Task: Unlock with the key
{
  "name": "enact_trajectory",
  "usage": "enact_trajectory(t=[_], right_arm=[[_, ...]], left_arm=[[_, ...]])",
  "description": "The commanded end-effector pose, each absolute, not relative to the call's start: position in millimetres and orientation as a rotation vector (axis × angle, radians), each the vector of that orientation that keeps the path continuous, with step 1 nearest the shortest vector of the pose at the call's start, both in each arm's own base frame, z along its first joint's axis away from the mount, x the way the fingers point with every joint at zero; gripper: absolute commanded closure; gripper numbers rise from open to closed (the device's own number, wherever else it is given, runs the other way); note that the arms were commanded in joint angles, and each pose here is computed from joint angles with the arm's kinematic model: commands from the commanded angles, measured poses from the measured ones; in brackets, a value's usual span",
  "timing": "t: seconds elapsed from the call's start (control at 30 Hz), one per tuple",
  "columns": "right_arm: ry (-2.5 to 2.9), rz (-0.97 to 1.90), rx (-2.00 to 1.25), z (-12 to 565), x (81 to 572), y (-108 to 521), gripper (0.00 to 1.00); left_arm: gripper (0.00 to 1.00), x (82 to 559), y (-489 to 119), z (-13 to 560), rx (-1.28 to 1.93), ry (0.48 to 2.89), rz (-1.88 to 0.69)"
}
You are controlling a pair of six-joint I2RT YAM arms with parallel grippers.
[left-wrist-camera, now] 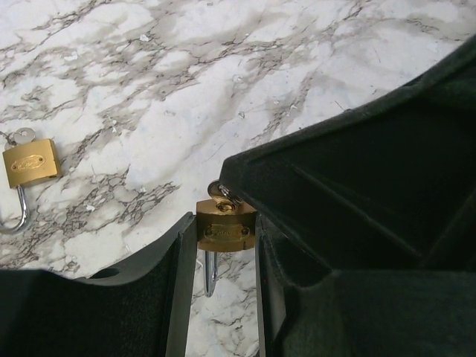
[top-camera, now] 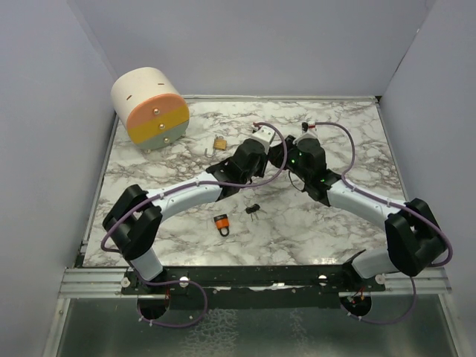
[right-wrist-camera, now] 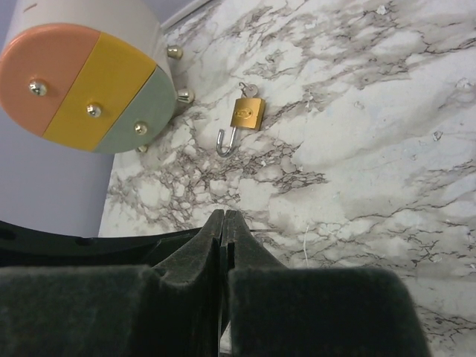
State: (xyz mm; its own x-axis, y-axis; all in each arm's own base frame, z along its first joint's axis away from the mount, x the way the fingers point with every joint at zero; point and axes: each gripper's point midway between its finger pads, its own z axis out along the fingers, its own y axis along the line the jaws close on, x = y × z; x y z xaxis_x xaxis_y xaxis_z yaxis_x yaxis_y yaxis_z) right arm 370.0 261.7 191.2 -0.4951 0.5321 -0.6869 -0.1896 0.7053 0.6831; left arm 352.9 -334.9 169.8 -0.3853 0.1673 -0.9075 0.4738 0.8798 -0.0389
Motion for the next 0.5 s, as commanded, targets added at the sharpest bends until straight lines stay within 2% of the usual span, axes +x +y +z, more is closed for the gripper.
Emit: enact_trajectory(t=[0.0, 0.07, 0.13, 0.23, 0.47], right_arm=[[1.973, 0.989, 0.187, 187, 347, 286, 0.99], [1.953, 0.988, 0.181, 191, 347, 285, 0.95], [1.935, 0.975, 0.183, 195, 350, 282, 0.83], [1.898, 0.943, 0.199, 203, 357, 271, 0.70], [1.861, 0.817, 0.227, 209, 373, 233, 0.55]], left_arm=[[1.00, 372, -339, 198, 0.345, 1.901, -0.386], [1.00, 372, -339, 190, 0.337, 1.931, -0.396], [1.00, 372, -337, 179, 0.326, 1.971, -0.406], [1.00, 374, -331, 165, 0.302, 2.020, -0.426], [1.00, 380, -316, 139, 0.235, 2.106, -0.452]])
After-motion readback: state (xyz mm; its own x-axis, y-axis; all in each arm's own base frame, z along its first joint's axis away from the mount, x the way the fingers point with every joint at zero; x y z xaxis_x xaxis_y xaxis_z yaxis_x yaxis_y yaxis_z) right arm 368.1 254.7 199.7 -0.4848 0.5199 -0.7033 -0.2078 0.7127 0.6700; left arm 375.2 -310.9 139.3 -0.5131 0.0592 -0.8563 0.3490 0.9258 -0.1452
